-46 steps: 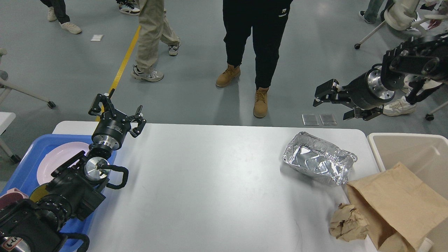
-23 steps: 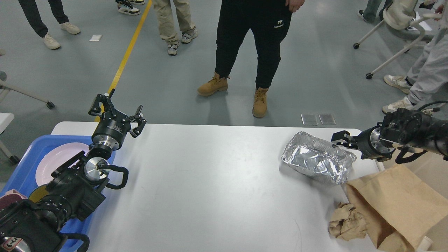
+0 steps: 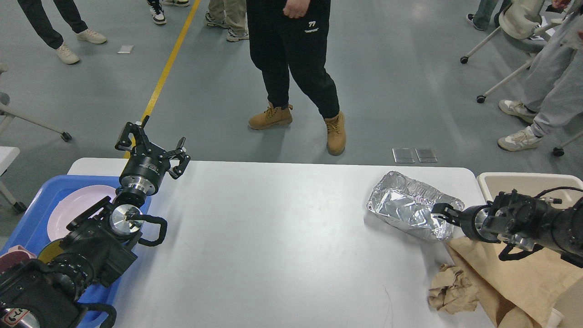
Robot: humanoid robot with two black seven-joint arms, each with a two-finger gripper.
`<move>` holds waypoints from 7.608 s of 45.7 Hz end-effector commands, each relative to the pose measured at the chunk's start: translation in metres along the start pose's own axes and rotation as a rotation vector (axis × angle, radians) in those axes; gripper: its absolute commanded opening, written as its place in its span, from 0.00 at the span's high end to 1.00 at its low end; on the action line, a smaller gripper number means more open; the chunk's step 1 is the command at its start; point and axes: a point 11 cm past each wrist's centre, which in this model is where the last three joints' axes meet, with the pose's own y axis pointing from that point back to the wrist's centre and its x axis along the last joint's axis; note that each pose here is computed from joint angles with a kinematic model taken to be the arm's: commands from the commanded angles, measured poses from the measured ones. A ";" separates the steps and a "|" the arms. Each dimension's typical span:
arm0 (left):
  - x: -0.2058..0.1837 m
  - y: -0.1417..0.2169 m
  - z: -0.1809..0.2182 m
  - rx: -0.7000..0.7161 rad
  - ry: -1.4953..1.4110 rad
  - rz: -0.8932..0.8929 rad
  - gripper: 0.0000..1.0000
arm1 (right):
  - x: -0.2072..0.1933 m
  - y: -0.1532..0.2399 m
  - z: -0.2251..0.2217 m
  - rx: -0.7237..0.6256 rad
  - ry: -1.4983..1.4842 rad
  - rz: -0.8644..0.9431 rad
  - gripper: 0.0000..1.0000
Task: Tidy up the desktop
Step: 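Lower the right gripper onto the foil package and grasp it, then lift the foil package with the right gripper and drop it into the bin, then bring the right gripper back over the table, then lower the right gripper onto the brown paper bag by the bin and grasp, then lift the brown bag with the right gripper and release it into the bin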
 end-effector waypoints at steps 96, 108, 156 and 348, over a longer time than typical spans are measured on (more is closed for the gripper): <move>0.000 0.000 0.000 0.001 -0.001 0.000 0.03 | 0.116 0.108 0.236 -0.306 -0.367 0.506 1.00; 0.000 0.000 0.000 0.000 0.000 0.000 0.03 | 0.080 0.091 0.252 -0.342 -0.390 0.518 0.17; 0.000 0.000 0.000 0.001 -0.001 0.000 0.03 | 0.124 0.113 -0.091 0.101 0.035 0.035 0.00; 0.000 0.000 0.000 -0.001 0.001 0.000 0.03 | 0.192 0.204 0.127 -0.012 -0.373 0.290 1.00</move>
